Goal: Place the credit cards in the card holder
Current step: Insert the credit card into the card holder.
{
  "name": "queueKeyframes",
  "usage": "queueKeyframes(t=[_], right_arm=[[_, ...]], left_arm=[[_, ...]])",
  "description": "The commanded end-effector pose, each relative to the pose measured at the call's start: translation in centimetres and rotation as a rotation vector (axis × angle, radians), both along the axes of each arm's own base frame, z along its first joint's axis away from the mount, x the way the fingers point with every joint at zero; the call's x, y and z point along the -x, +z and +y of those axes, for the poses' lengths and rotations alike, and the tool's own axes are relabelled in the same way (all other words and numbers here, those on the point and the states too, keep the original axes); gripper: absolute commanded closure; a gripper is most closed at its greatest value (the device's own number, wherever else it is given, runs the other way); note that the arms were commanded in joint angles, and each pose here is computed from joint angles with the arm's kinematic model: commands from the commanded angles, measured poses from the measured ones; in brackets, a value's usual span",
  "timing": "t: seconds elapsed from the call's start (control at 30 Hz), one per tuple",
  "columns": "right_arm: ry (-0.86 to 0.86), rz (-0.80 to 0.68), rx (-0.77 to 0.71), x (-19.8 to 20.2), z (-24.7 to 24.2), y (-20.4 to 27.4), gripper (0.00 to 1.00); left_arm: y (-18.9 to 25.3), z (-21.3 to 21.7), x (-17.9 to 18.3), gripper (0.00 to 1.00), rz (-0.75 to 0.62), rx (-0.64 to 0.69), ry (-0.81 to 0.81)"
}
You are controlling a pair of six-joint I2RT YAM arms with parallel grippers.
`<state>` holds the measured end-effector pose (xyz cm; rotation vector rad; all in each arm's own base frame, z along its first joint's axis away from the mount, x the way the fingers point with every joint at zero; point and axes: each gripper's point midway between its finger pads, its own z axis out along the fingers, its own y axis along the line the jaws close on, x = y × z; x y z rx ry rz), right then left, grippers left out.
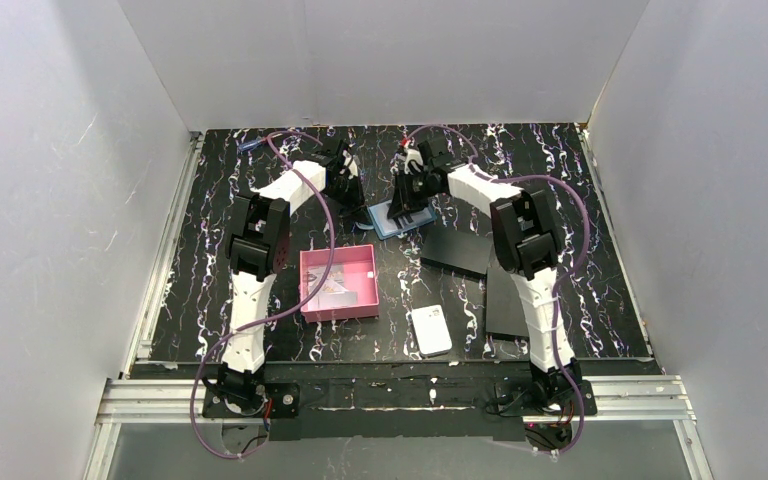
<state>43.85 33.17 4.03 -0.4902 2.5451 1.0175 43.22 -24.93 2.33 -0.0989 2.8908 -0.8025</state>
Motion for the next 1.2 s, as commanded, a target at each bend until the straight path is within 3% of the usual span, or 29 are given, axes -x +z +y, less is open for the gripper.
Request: queueKeyframes(t=[0.0,0.2,0.4,0.6,0.77,0.97,1.07,1.17], right_arm=[[0.017,0.012,-0.047,0.1,1.6,-0.1,0.75],[-0.007,-0.020,-0.021,-0.6,1.3,0.7,0.71],[-0.066,-0.046,0.153,-0.7,-1.7,1.4,0.52],[-0.099,-0.007,0.135,0.5,-2.0,0.4,0.40],[-0.053,0.011,0.009,-0.4,0.8,-0.1,0.38],[0.110,-0.144,-0.116,-0.8,3.0,1.9,0.43],[0.122,-0.180,-0.092,-1.2,2.3,2.8,0.44],[0.024,-0.168,-0.001,-2.3,0.2,4.7,0.39]], left_arm=[[-0.5,0.5,0.4,1.00,0.013,-0.048,-0.017],[-0.2,0.4,0.2,1.00,0.004,-0.047,-0.020],[-0.2,0.4,0.3,1.00,0.004,-0.043,-0.025],[-0.5,0.5,0.6,1.00,0.010,-0.048,-0.029],[-0.3,0.4,0.3,1.00,0.004,-0.045,-0.028],[-0.1,0.2,0.0,1.00,-0.001,-0.037,-0.040],[0.3,0.1,-0.4,1.00,-0.009,-0.036,-0.049],[0.9,-0.1,-0.6,1.00,-0.023,-0.031,-0.060]])
